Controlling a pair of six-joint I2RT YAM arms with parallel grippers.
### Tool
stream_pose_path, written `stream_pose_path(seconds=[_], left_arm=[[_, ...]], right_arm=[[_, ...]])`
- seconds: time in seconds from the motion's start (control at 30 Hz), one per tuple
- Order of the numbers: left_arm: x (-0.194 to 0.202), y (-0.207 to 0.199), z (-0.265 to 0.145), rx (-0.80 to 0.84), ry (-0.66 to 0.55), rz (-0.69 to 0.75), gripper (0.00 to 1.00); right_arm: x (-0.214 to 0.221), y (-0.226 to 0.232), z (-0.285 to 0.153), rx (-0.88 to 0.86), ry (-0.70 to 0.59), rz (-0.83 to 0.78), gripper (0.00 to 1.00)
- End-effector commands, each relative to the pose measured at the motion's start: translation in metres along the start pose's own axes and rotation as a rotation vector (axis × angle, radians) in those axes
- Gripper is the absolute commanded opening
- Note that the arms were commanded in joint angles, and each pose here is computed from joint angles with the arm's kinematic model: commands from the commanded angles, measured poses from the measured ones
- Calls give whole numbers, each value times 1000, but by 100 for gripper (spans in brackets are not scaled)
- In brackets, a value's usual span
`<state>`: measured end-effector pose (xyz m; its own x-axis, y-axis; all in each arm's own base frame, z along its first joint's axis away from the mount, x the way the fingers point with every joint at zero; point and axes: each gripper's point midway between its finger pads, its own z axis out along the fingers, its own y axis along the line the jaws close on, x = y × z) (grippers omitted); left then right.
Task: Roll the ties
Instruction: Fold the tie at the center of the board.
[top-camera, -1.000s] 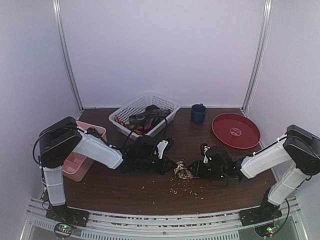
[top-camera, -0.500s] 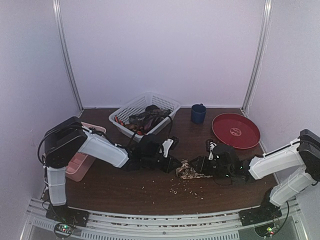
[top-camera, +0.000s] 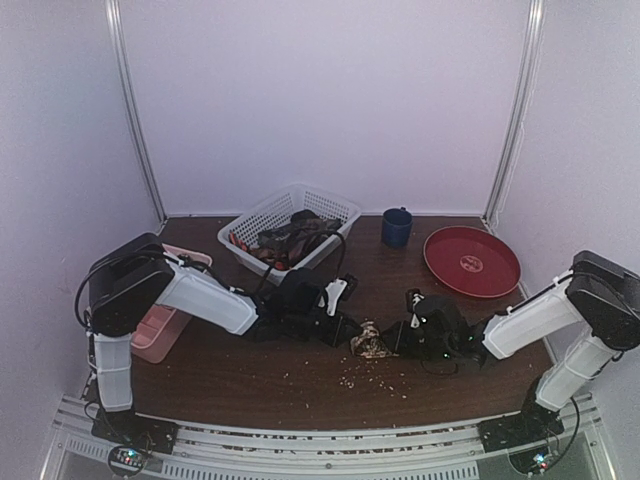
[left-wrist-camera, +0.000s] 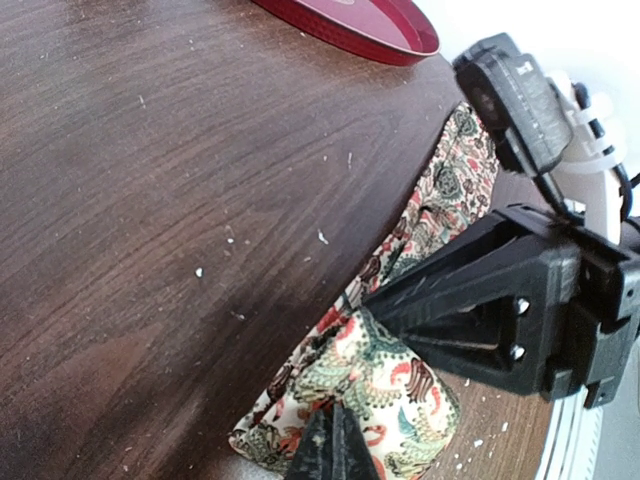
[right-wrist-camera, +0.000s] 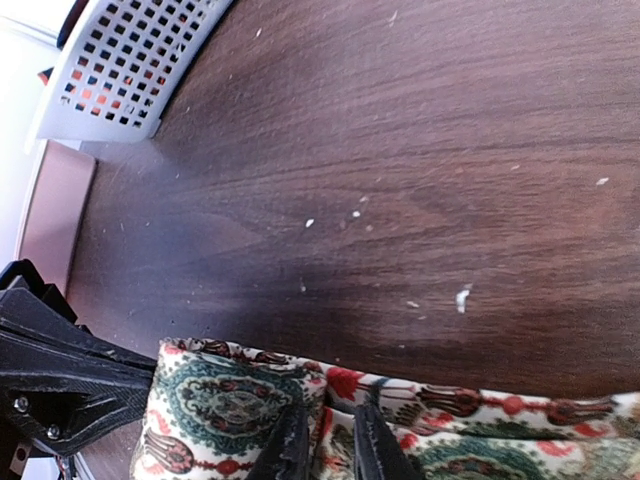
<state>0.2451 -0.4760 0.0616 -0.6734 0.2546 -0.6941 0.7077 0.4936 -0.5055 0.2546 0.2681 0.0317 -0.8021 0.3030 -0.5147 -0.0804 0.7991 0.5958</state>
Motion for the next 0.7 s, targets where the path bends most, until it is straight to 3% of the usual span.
stream_pose_path(seconds=[0.0,0.23,0.67], left_arm=[[-4,-3,0,-2,-13,16,2],[-8,-5,-7,-1,-32,5,2],[-1,-5,-3,10,-18,-6,7]], right_arm=[[2,24,8,-96,26,11,17],[14,38,19,-135,71,-10,15],[3,1,15,60,17,-97,16]])
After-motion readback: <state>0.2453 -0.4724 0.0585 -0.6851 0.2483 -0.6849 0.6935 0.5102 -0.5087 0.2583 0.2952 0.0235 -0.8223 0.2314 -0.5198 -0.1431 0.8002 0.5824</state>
